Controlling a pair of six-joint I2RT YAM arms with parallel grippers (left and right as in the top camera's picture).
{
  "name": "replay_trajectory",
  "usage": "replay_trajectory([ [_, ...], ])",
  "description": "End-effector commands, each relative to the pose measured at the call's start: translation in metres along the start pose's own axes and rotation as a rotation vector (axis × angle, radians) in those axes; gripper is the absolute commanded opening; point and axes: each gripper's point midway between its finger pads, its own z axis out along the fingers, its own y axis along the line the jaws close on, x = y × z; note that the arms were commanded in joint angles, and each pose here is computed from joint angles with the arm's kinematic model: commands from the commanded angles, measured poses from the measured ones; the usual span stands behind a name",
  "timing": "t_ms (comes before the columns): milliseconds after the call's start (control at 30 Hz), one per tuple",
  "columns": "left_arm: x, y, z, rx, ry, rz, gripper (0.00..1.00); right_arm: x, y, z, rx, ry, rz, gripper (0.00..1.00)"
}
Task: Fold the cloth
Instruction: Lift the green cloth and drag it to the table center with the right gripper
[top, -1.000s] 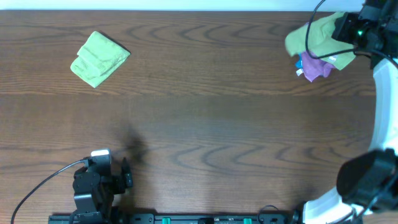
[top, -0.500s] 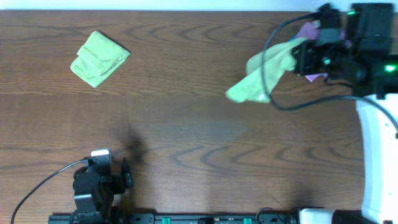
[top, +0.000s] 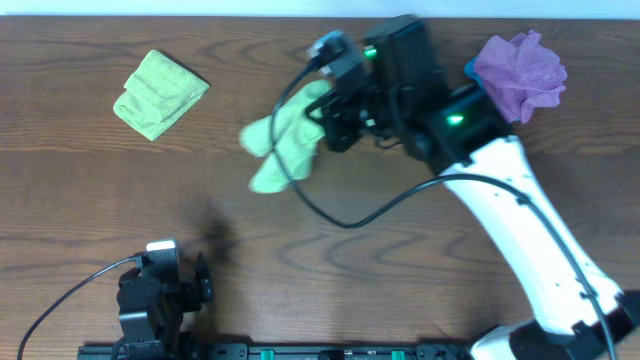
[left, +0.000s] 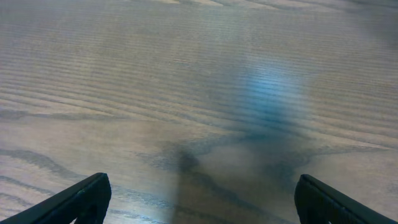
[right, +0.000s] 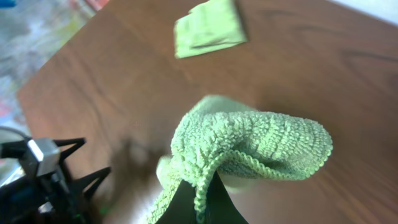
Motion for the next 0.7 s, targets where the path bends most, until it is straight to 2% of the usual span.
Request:
replay_trajectory([
  [0,0.017,0.004,0.001,-0.021,0.063,0.011,0.96,-0.002,0.017,0.009,-0.035,0.003,-0.003,0.01],
  [100,0.017,0.004,0.001,-0.02,0.063,0.01,0.96,0.012,-0.001,0.023,0.014,0.067,0.027,0.01],
  [167,0.017,0.004,0.001,-0.02,0.063,0.011,0.95,0.032,-0.034,0.037,0.105,0.151,0.048,0.01],
  [267,0.017,0.004,0.001,-0.02,0.063,0.01,0.95,0.059,-0.114,0.038,0.394,0.254,0.108,0.01],
  [300,0.017,0.004,0.001,-0.02,0.063,0.01,0.95,0.066,-0.143,0.033,0.487,0.272,0.132,0.04],
  [367,0.017,0.004,0.001,-0.021,0.063,0.011,0.95,0.075,-0.199,0.013,0.657,0.287,0.193,0.44],
  [433,0.017,0.004,0.001,-0.021,0.063,0.01,0.95,0.084,-0.241,-0.015,0.777,0.266,0.307,0.7],
  [467,0.017,0.004,0.001,-0.021,0.063,0.01,0.95,0.087,-0.254,-0.026,0.798,0.252,0.357,0.93],
  [500,0.017,0.004,0.001,-0.02,0.063,0.01,0.96,0.089,-0.262,-0.035,0.803,0.241,0.393,0.99],
  [567,0.017,0.004,0.001,-0.02,0.063,0.01,0.95,0.094,-0.268,-0.047,0.763,0.226,0.461,0.99],
  [667,0.017,0.004,0.001,-0.021,0.063,0.011,0.95,0.098,-0.248,-0.041,0.573,0.229,0.528,0.99],
])
